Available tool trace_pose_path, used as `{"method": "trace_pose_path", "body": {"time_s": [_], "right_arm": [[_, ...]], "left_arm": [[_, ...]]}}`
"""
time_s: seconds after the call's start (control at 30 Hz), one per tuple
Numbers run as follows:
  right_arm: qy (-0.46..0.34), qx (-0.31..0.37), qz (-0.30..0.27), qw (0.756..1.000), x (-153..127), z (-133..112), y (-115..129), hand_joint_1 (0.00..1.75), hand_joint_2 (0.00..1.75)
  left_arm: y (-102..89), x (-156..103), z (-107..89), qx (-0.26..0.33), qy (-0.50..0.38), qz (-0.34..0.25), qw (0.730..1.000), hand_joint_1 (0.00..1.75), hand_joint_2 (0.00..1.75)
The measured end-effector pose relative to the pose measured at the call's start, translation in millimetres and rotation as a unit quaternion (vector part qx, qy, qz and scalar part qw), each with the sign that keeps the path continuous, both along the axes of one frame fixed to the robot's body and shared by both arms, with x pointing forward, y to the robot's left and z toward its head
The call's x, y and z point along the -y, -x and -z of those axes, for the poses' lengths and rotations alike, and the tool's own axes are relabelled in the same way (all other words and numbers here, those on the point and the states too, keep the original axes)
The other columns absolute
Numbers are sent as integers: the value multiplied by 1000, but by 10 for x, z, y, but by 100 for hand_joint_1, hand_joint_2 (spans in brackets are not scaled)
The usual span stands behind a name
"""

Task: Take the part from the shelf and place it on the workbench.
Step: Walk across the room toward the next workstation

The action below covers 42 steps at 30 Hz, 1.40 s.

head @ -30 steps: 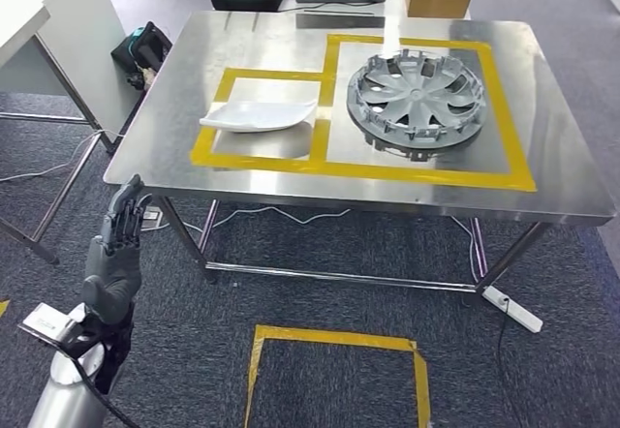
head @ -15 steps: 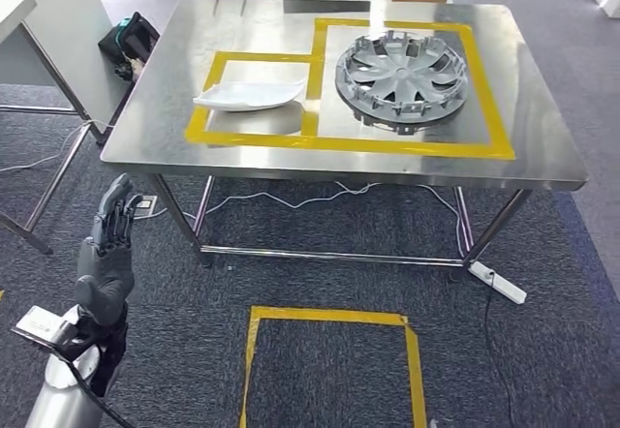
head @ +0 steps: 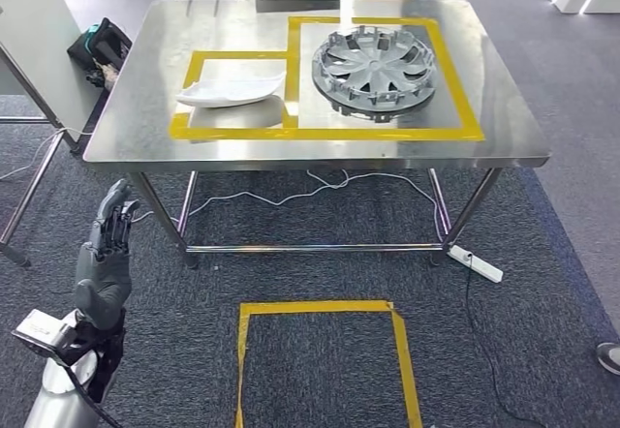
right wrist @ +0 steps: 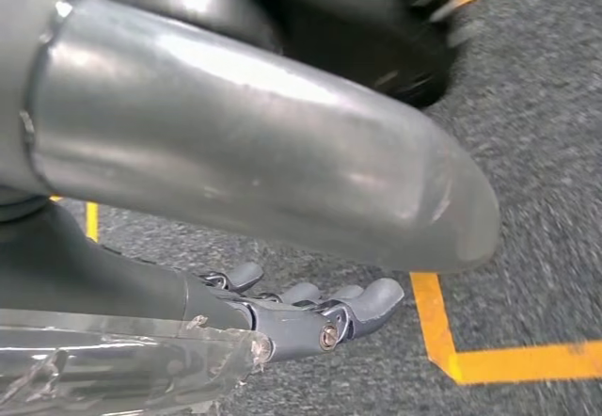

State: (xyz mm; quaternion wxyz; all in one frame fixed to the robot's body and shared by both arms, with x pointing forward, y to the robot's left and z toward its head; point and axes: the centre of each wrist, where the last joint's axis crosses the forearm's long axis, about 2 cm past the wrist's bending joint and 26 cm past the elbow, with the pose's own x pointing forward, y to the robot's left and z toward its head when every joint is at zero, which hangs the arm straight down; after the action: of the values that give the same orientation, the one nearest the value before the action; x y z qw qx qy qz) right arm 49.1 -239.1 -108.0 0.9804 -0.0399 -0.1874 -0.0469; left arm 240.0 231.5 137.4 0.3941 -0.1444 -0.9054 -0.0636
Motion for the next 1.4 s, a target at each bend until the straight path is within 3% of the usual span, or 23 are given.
{"method": "trace_pose_path", "body": {"time_s": [0.57,0.97,1.2,1.33,1.4], "right_arm": [[7,19,-8,1000,39,-3,-49,0,0],[11,-51,-3,999,46,9,44,0,0],[8,-19,1,1000,57,9,28,0,0],[7,-12,-4,1000,62,5,-4,0,0],[7,-14,-7,1000,62,6,0,0,0]], "left_arm": [[69,-35,-9,9,6,-19,1000,0,0],[246,-158,30,-1,11,-46,999,0,0],[200,-124,45,-6,3,-40,999,0,0],[132,-91,290,-87,-65,-83,991,0,175],[68,-47,502,-141,-112,-117,977,0,175]]}}
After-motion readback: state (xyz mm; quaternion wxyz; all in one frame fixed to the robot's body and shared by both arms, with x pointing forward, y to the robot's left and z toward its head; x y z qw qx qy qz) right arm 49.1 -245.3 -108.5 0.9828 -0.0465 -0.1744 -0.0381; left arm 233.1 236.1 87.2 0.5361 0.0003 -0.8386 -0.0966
